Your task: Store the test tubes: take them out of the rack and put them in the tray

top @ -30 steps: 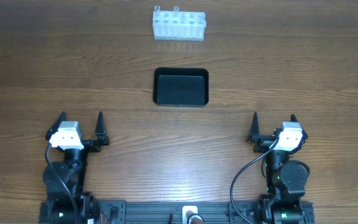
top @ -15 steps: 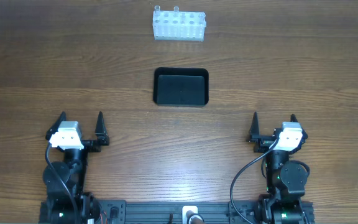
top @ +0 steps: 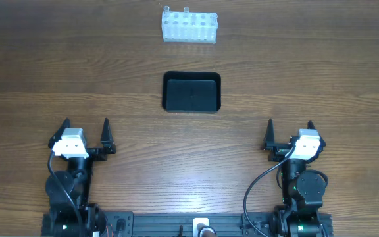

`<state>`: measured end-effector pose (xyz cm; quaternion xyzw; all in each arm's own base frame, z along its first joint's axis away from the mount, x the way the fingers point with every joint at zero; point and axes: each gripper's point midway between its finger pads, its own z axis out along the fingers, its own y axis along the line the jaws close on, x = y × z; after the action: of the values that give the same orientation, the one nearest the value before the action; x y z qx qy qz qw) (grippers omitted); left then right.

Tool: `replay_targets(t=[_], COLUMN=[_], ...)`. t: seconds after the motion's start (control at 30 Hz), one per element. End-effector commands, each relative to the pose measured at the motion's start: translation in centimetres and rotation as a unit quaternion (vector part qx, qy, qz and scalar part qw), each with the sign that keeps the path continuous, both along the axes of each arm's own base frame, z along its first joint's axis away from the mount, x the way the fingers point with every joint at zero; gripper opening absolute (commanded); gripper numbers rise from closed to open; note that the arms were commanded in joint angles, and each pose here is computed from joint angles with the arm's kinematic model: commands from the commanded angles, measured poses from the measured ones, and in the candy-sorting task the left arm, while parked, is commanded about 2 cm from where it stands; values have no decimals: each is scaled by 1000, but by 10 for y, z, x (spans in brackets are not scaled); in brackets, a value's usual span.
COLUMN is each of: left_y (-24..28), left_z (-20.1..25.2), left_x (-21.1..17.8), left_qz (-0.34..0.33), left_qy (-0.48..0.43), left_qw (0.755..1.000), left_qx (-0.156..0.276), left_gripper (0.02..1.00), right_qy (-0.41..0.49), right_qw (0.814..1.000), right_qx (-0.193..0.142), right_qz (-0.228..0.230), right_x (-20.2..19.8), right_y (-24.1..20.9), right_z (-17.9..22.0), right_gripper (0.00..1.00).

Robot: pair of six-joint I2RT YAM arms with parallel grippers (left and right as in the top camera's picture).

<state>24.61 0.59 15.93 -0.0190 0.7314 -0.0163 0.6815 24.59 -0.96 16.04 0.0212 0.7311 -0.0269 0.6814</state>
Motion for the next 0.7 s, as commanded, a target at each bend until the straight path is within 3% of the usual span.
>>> replay_targets(t=[0.03, 0.23, 0.43, 0.7], left_y=[-1, -7, -14, -43], left_z=[-2, 5, 77, 134], left_x=[0, 2, 21, 128], left_qz=[0, -11, -34, -95], left_qy=[1, -13, -88, -24], left_qw=[1000, 1000, 996, 995], left_qx=[5, 4, -7, -12], left_gripper=[1000, 1000, 996, 998], right_qy=[0, 0, 0, 0], right_qw=[1000, 1000, 1000, 1000], right_qx=[-1, -1, -1, -1], right_qz=[-5, -5, -5, -5], right_x=[0, 0, 0, 0], right_y=[-2, -2, -2, -2], right_z=[-2, -2, -2, -2], right_gripper=[991, 991, 989, 991])
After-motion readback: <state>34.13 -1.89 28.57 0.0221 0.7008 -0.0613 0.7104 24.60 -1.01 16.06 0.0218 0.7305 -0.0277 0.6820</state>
